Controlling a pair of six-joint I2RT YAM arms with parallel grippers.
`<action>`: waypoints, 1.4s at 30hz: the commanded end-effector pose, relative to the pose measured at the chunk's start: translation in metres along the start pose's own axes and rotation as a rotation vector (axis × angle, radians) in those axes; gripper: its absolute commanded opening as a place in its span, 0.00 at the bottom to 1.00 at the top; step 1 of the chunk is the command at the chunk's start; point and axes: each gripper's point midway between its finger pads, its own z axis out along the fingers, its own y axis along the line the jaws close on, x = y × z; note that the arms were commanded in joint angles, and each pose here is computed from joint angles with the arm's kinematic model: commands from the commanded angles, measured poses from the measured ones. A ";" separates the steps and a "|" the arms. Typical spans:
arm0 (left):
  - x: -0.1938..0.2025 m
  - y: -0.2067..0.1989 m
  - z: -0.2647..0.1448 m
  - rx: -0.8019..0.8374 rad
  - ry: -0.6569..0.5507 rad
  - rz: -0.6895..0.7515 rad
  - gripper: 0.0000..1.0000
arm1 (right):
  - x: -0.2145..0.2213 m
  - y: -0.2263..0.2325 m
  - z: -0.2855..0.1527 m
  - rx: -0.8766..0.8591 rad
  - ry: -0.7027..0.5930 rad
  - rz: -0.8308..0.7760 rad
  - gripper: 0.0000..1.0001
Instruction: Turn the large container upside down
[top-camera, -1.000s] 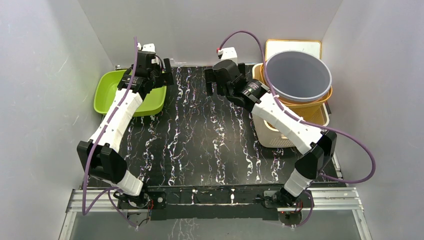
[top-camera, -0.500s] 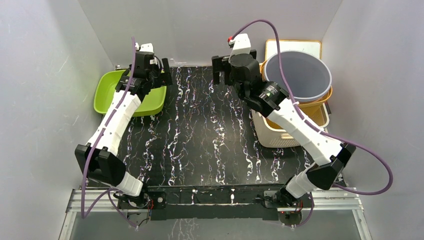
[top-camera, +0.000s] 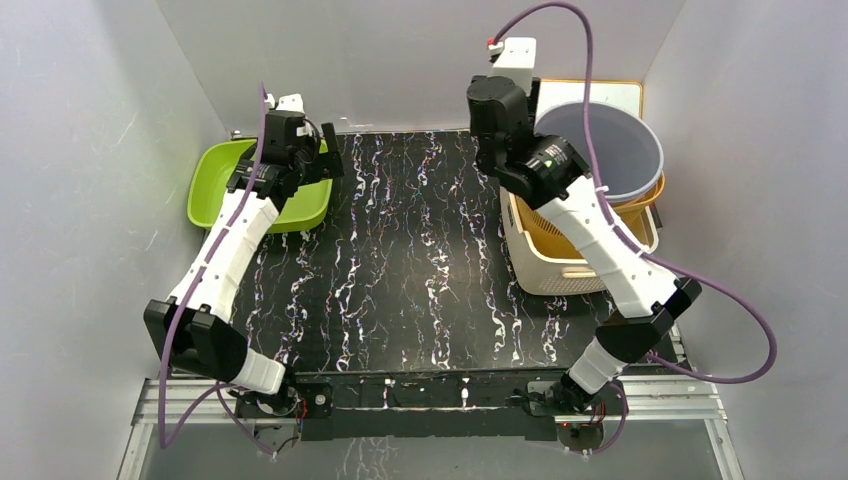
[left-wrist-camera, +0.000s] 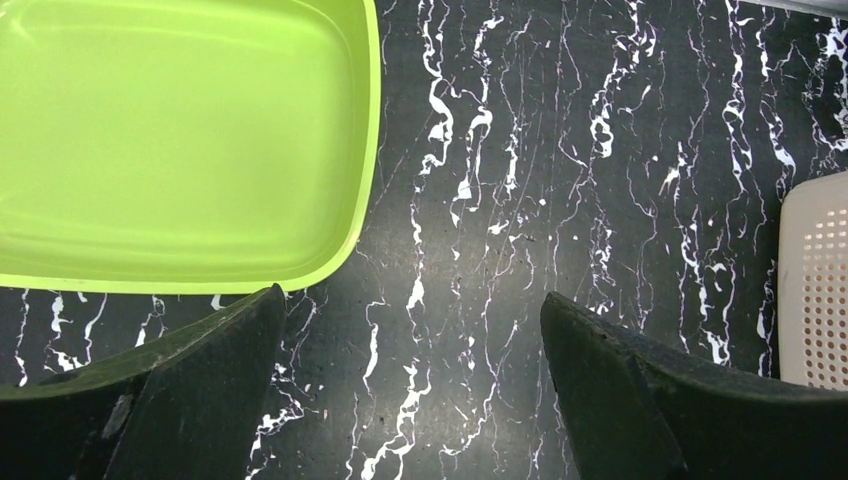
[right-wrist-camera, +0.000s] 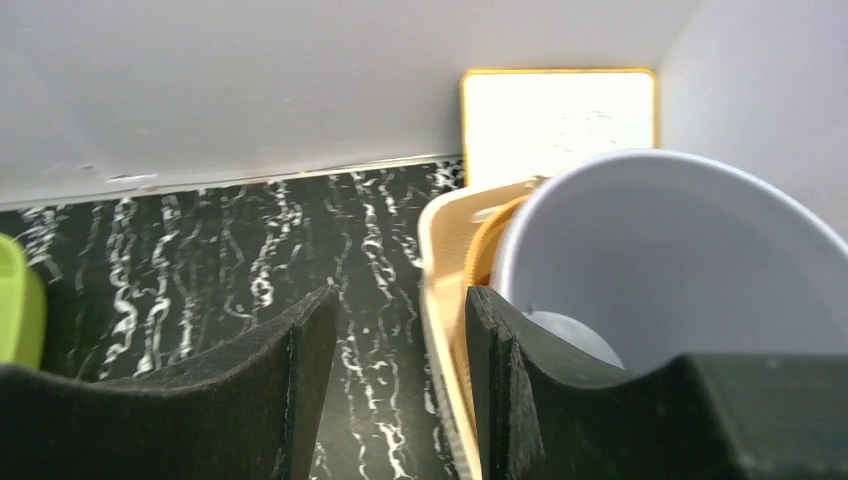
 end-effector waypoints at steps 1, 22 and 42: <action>-0.002 -0.003 -0.017 0.039 -0.018 -0.016 0.98 | -0.012 -0.062 -0.009 0.167 0.008 0.029 0.47; 0.010 -0.006 -0.017 0.074 -0.002 -0.015 0.98 | 0.042 -0.096 0.031 0.080 0.205 0.180 0.39; 0.031 0.001 -0.007 0.047 0.046 0.026 0.98 | 0.077 -0.069 0.060 0.025 0.312 0.163 0.34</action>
